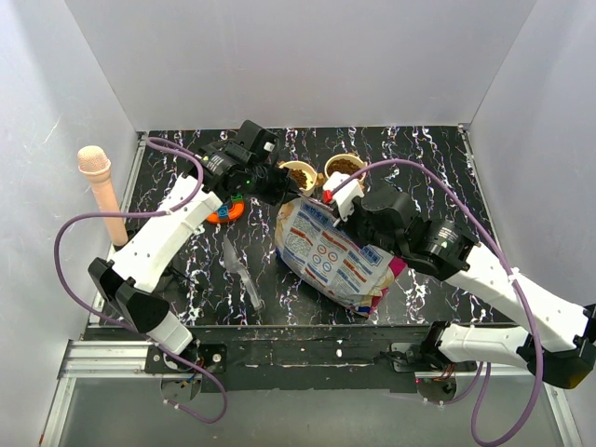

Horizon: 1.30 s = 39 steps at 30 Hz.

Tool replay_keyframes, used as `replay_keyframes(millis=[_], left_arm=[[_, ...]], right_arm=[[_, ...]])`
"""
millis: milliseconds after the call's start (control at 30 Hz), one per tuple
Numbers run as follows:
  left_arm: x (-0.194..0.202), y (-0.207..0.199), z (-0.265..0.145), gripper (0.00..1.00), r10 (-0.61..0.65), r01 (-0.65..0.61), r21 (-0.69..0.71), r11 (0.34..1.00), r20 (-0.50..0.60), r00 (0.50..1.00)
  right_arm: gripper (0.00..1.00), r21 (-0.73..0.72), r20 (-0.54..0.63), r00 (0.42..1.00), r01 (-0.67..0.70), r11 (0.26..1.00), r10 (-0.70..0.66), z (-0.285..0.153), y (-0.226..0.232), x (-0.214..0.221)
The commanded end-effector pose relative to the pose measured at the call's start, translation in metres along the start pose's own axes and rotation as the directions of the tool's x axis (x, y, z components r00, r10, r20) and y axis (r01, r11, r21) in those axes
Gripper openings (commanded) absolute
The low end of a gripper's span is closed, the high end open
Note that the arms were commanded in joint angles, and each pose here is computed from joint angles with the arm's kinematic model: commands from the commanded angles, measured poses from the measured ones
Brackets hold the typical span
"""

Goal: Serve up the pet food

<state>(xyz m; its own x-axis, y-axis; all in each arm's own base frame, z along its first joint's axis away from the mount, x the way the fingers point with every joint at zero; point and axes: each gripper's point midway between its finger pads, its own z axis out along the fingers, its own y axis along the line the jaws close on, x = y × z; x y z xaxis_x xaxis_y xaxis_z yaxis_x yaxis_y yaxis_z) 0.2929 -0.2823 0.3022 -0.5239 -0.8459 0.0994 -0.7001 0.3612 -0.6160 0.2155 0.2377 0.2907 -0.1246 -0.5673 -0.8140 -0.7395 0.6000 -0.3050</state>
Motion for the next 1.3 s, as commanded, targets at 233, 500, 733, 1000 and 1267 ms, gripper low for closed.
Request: replay_keyframes(millis=[233, 500, 733, 1000, 1267], left_arm=[[-0.005, -0.020, -0.018, 0.00, 0.002, -0.004, 0.079, 0.997, 0.024, 1.000], [-0.004, -0.020, -0.019, 0.00, 0.003, -0.005, 0.082, 0.997, 0.018, 1.000], [-0.005, -0.019, -0.016, 0.00, -0.004, 0.002, 0.072, 0.997, 0.015, 1.000], [-0.004, -0.020, -0.013, 0.00, 0.003, -0.003, 0.065, 0.998, 0.011, 1.000], [0.004, -0.020, -0.010, 0.00, 0.012, -0.011, 0.055, 0.998, -0.029, 0.999]], right_arm=[[0.26, 0.027, -0.140, 0.987, -0.072, 0.997, 0.075, -0.039, -0.005, 0.060], [0.01, 0.120, -0.157, 0.977, -0.122, 0.985, 0.141, -0.063, -0.019, 0.076], [0.22, 0.120, -0.162, 0.970, -0.161, 0.980, 0.179, -0.086, -0.018, 0.096], [0.01, 0.147, -0.219, 0.947, -0.206, 0.967, 0.235, -0.105, -0.016, 0.120], [0.24, 0.149, -0.268, 0.944, -0.154, 0.977, 0.190, -0.113, -0.018, 0.133]])
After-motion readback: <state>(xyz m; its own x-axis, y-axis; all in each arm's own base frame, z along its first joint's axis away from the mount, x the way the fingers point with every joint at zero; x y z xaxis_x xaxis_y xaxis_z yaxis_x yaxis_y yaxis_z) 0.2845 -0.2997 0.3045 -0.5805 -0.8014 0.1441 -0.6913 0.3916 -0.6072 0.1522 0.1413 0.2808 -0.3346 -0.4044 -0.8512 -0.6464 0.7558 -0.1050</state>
